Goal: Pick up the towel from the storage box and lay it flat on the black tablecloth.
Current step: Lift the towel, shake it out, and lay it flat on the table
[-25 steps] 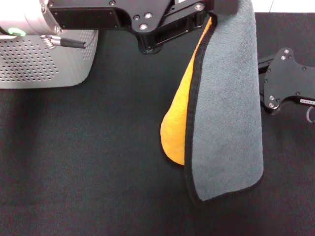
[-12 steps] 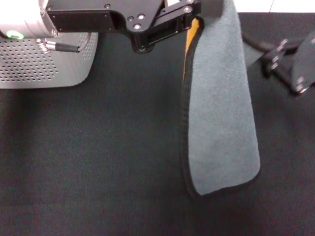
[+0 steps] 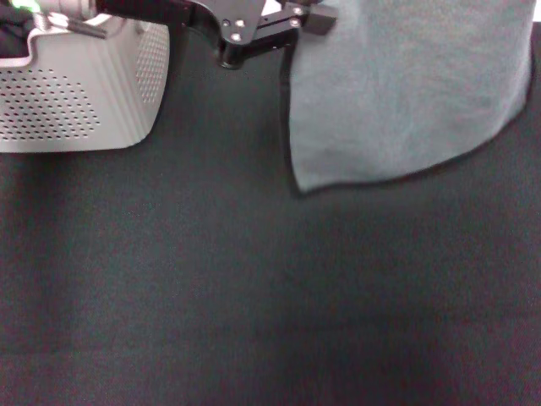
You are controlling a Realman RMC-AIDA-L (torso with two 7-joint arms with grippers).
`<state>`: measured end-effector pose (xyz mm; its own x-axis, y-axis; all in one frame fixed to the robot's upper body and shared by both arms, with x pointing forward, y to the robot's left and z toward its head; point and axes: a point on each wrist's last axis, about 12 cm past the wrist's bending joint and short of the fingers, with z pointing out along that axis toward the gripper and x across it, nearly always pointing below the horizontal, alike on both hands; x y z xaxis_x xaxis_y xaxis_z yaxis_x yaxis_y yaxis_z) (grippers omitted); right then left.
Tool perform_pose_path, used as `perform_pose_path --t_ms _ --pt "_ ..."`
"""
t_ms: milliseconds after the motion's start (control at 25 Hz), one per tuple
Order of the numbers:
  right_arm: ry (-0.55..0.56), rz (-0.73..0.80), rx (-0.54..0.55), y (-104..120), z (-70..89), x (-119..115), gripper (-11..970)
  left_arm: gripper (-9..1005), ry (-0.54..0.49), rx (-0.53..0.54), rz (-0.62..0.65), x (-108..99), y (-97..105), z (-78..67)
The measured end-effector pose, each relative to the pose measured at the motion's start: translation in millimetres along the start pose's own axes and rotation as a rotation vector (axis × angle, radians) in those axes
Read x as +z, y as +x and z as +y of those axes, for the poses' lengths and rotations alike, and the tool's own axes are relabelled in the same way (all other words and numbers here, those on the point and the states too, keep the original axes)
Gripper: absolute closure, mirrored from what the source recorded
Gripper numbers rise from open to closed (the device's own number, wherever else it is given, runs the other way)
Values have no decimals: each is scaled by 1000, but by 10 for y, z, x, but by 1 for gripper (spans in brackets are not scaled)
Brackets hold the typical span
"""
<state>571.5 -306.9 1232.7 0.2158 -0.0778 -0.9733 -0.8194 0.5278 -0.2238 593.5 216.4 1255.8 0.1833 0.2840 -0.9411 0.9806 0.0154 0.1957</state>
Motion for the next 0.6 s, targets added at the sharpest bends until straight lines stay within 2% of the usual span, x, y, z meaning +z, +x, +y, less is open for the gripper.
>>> perform_pose_path --t_ms 120,240,360,440,520,600 --pt "-14 -9 14 -81 -2 50 943 958 -16 41 92 -47 -97 47" --pt "-45 -1 48 -82 160 52 943 958 -35 57 142 -88 -148 48" --pt "-76 21 77 -19 400 -9 943 958 -51 54 162 -135 -122 6" --pt "-91 31 87 -3 485 -14 943 958 -73 56 173 -195 -122 -30" --pt "-85 36 94 0 501 -7 943 958 -103 61 182 -258 -137 -51" --pt "-56 41 85 -1 443 32 943 958 -134 70 195 -295 -151 -42"
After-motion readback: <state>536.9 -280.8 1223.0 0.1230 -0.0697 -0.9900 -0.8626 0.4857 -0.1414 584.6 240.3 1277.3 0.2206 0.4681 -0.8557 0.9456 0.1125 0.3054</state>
